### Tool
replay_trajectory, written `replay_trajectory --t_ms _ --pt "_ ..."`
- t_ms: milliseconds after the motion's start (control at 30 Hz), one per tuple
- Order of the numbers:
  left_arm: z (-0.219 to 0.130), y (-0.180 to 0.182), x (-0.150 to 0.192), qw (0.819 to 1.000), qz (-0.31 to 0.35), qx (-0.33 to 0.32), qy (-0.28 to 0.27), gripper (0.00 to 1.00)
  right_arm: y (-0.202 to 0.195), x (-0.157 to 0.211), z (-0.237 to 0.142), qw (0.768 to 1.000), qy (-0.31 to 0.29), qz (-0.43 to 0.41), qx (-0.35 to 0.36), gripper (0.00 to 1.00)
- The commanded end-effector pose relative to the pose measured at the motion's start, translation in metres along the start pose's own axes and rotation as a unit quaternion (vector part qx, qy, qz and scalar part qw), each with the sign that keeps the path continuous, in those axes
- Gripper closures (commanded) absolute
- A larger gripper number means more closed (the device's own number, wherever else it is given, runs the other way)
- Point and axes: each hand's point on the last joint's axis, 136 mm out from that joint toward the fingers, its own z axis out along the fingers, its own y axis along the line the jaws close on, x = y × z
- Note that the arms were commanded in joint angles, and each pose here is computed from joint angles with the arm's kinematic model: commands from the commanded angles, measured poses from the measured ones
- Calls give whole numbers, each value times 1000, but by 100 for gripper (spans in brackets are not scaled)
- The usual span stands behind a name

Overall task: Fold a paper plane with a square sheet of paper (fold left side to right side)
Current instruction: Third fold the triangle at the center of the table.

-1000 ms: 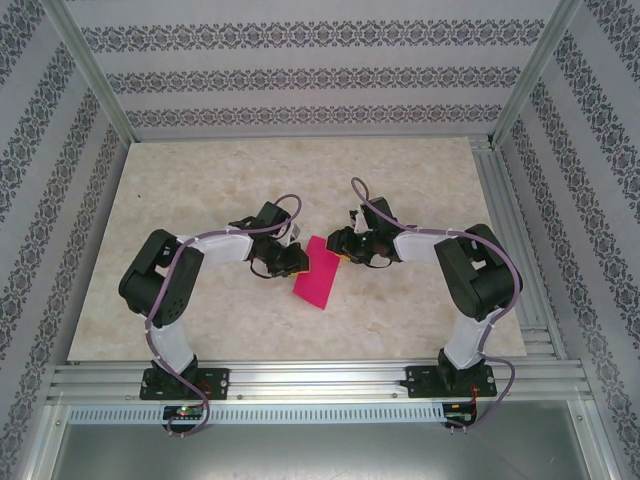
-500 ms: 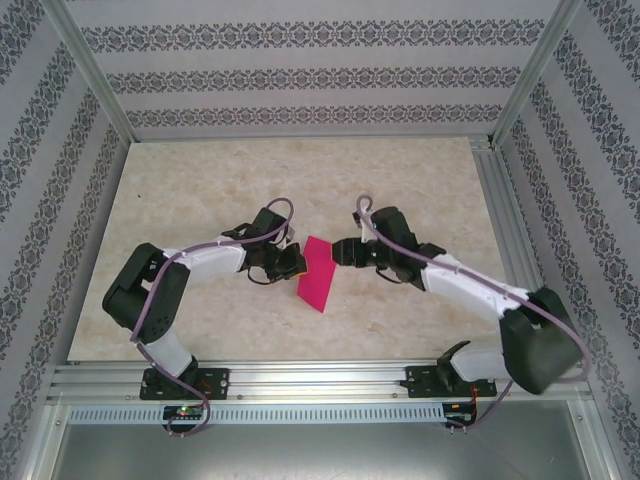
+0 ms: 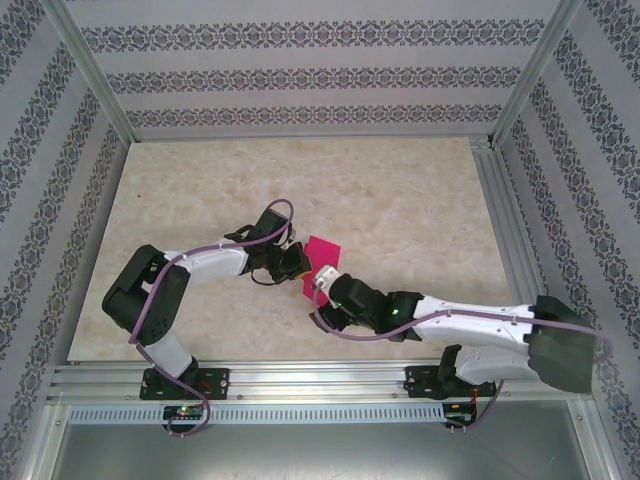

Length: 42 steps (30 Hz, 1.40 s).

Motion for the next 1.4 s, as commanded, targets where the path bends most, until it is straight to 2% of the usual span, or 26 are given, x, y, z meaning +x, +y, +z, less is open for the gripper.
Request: replay_trajectory --t_ms 0,233,300,367,567,667,700,833,933,1100,1200,1267,1367 --pt "4 -7 1 1000 2 10 0 95 -2 -12 9 996 8 -69 56 32" --pt "5 -6 3 1000 3 6 2 95 6 -26 35 991 19 -104 84 33" --pt "5 -6 2 1000 4 6 3 95 1 -26 39 990 21 -102 96 36" --pt "5 -7 2 1000 6 4 3 95 -4 -24 43 990 22 -97 101 43" --pt "7 -5 1 1000 5 0 4 94 -4 -26 41 993 20 -88 78 72" --pt "7 -6 2 1000 8 1 6 92 -4 -18 43 994 31 -85 60 95" --pt "6 -6 2 1000 10 1 6 91 -4 -15 43 994 34 -86 55 100" --pt "0 -8 2 1000 28 -6 5 77 -7 -11 41 994 37 -86 49 100" --pt "-13 -9 -1 999 42 -13 -1 58 -7 -11 39 995 33 -83 38 100" --pt "-53 -10 -13 997 65 -24 -30 44 -8 -7 40 995 39 -82 26 100" --pt "-72 -17 -20 995 86 -23 -41 44 -8 -6 41 996 41 -81 21 100" --pt "-72 -30 -26 994 100 -9 -40 49 -7 -7 42 996 40 -79 16 100" --pt "-56 -49 -32 993 117 22 -13 62 -6 -7 43 997 38 -73 12 100"
